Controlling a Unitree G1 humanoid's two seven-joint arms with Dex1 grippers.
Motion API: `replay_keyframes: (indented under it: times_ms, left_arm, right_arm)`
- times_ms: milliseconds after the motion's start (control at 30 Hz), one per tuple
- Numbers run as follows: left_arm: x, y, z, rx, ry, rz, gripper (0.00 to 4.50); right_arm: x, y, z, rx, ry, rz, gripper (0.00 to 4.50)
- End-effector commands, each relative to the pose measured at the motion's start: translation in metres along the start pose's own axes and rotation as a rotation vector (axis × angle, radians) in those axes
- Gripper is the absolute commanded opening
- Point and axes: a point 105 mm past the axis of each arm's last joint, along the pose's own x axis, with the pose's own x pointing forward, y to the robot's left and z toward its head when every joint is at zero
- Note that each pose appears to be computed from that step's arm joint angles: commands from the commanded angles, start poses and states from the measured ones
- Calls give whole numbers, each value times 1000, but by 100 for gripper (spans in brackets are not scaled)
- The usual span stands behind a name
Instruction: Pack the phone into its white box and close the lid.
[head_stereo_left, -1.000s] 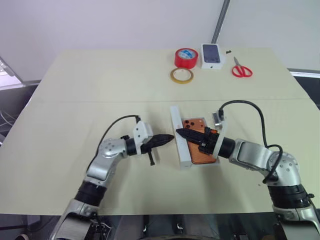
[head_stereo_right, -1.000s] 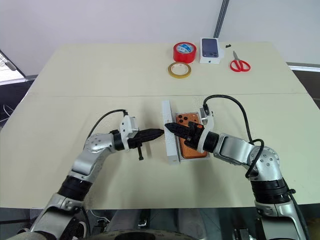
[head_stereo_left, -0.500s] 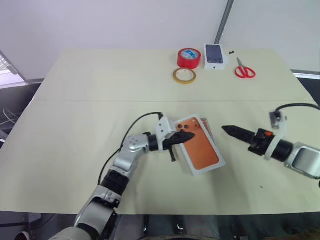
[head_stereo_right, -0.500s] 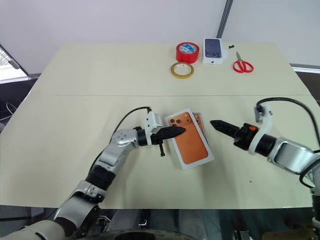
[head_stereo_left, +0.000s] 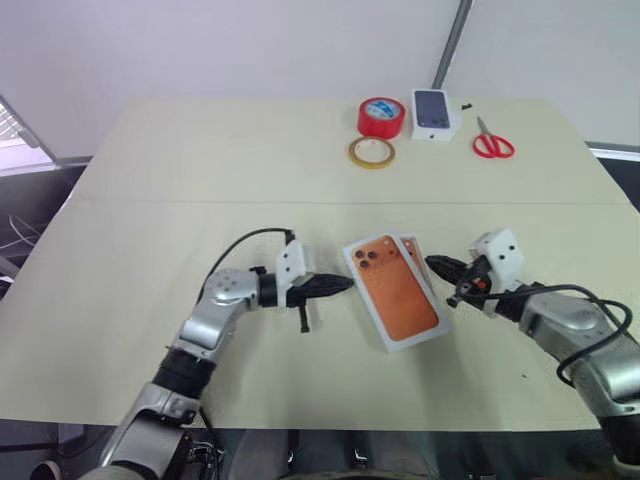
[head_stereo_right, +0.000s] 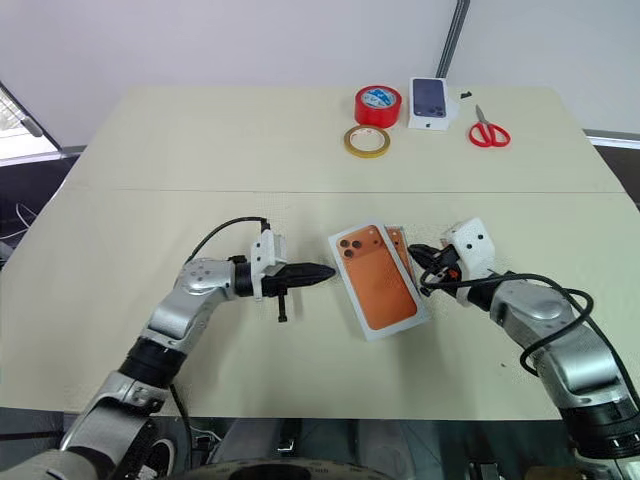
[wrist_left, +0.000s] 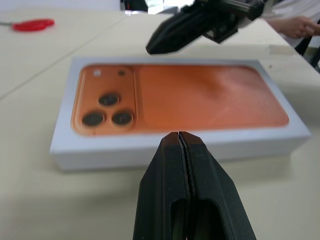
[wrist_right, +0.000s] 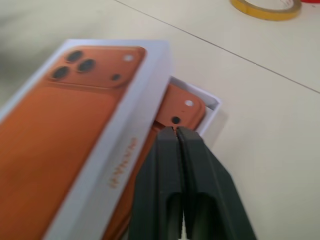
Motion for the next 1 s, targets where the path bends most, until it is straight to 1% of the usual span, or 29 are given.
replay_keyframes:
  times_ms: [33,100,200,267,367,467,667,833,1000]
  left_arm:
    - [5,-3,-3,37,17,5,0]
    - [9,-4,-9,35,22,14,0]
    - [14,-5,-11,3,7,23,0]
    - [18,-5,-16,-2,27,13,0]
    - [23,-3,-18,-5,22,16,0]
    - [31,3,-15,17,5,35,0]
    - [49,19,7,17,-76,91,0]
    - [59,14,8,16,-82,61,0]
    - [58,13,6,11,-79,63,0]
  right_arm:
    - [1,6,8,-17,-25,35,4]
    - [2,9,6,-43,-16,42,4]
    - [2,11,5,-76,-9,45,4]
    - [3,9,8,-58,-17,35,4]
    - [3,9,8,-79,-11,30,4]
    - [3,9,8,-80,-9,20,4]
    - [1,1,6,-106,5,-20,4]
    - [1,-7,3,-101,15,-63,4]
    - [3,-4,-1,-110,22,-61,4]
